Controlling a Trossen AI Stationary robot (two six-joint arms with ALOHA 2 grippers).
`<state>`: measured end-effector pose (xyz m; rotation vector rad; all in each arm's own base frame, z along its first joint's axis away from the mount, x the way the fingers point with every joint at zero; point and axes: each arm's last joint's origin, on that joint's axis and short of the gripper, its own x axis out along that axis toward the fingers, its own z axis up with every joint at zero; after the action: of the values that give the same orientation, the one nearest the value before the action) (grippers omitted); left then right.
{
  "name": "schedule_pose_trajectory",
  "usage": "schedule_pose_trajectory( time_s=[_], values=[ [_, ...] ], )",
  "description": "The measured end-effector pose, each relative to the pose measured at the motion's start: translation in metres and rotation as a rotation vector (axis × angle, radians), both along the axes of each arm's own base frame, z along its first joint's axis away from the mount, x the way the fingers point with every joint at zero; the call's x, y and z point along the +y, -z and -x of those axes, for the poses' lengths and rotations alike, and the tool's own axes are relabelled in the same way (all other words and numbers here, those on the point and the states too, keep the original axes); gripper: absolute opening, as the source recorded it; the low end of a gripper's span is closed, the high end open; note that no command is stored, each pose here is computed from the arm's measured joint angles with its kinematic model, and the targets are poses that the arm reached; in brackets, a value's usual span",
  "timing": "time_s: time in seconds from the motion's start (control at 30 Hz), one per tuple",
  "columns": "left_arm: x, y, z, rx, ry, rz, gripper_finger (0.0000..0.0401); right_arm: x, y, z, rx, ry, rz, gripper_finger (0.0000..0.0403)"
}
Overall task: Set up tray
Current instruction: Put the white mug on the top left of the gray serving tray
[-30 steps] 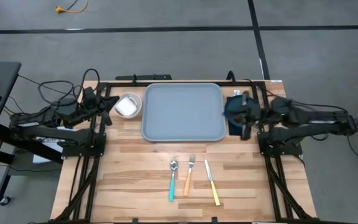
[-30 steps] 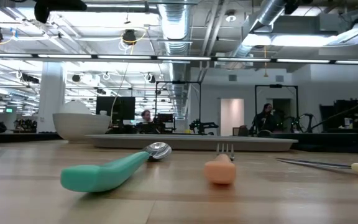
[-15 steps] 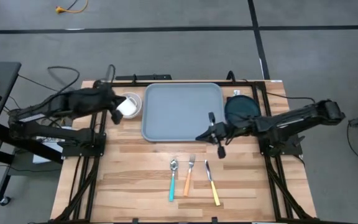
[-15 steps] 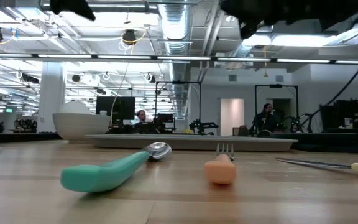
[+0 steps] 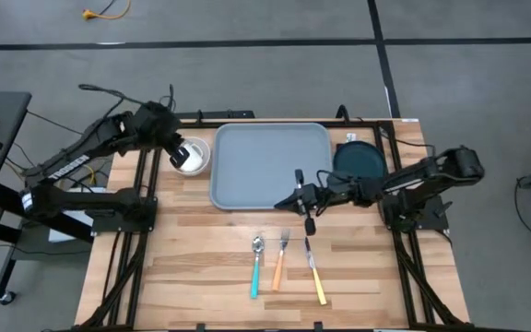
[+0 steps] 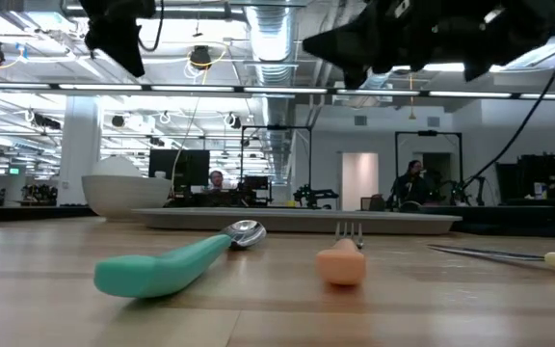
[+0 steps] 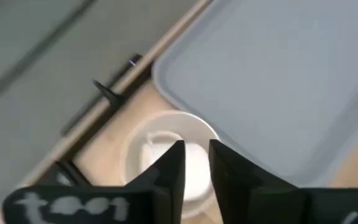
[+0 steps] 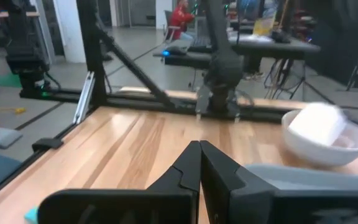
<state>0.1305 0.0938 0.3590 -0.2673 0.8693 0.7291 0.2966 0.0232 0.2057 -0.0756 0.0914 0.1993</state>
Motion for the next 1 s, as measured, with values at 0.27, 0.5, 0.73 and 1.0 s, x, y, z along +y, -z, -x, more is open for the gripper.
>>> schedule_pose_trajectory(
  time_s=[0.27,0.5,0.73,1.0],
  values=[
    [0.015,0.026,0.017,-0.064,0.054,0.286,0.0101,-0.014,0.001,-0.008,-0.082,0.05,-0.037,0.0],
    [0.036,0.061,0.027,-0.055,-0.083,0.305,0.0101,-0.013,0.002,-0.007,-0.077,0.045,-0.039,0.0],
    [0.05,0.077,0.039,-0.067,-0.184,0.266,0.01,-0.014,0.002,-0.007,-0.079,0.045,-0.024,0.0],
    [0.06,0.092,0.045,-0.021,-0.234,0.305,0.01,-0.014,0.002,-0.007,-0.083,0.044,-0.007,0.0]
  ],
)
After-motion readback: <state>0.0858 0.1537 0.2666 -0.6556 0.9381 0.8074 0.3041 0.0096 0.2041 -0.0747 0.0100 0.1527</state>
